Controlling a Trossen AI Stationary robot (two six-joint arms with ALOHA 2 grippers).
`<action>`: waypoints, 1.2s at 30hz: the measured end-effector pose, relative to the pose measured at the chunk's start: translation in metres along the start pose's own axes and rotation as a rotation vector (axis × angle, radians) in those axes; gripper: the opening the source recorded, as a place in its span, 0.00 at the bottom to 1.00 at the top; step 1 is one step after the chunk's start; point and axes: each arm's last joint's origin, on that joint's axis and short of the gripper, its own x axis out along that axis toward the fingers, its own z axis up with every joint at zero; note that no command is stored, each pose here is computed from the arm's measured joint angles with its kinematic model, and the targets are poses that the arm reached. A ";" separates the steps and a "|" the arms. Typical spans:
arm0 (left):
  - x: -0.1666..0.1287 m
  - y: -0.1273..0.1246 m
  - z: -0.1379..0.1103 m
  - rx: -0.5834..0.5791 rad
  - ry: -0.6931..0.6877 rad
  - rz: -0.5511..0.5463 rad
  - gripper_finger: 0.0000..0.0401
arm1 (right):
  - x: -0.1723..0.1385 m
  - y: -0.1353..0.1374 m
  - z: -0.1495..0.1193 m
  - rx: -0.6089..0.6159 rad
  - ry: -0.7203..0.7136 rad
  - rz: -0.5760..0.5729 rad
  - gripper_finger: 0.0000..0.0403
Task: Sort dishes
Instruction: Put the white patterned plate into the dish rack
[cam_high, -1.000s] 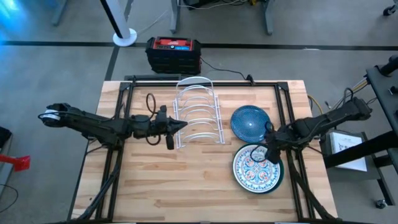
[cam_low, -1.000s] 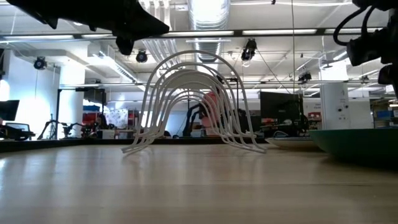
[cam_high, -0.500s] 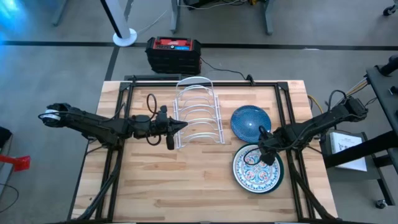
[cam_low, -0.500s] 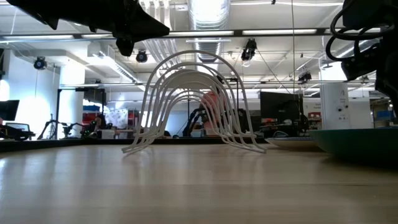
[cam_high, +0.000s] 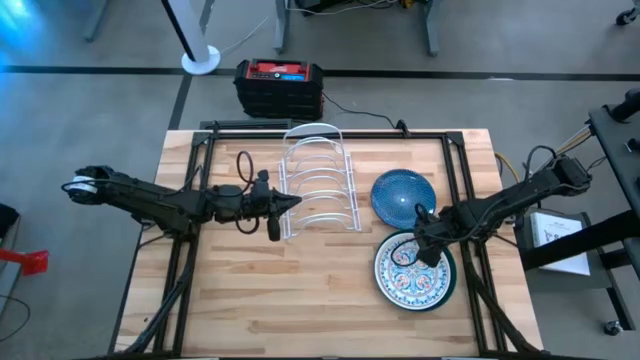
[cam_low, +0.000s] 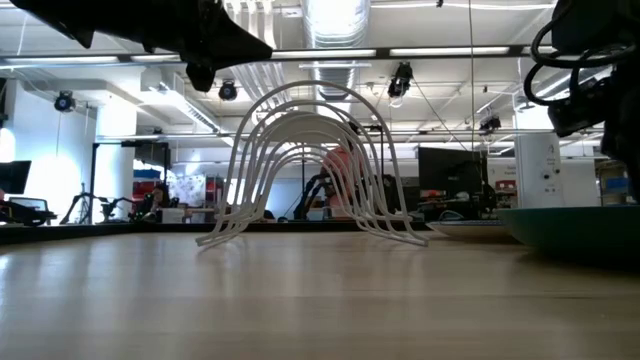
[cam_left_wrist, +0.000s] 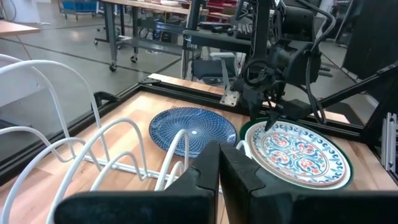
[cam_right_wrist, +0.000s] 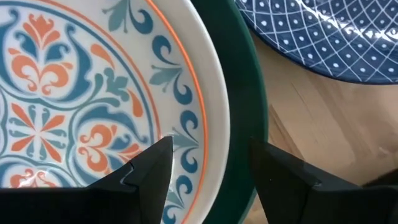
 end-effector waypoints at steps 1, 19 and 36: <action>0.000 0.000 0.000 0.001 0.002 0.000 0.00 | 0.000 0.000 0.000 0.000 -0.001 0.001 0.49; 0.001 -0.004 0.017 -0.021 -0.052 -0.014 0.00 | -0.008 -0.004 -0.003 -0.003 -0.029 0.031 0.49; 0.001 -0.005 0.016 -0.016 -0.045 -0.015 0.00 | 0.008 -0.004 -0.003 0.012 -0.039 0.055 0.47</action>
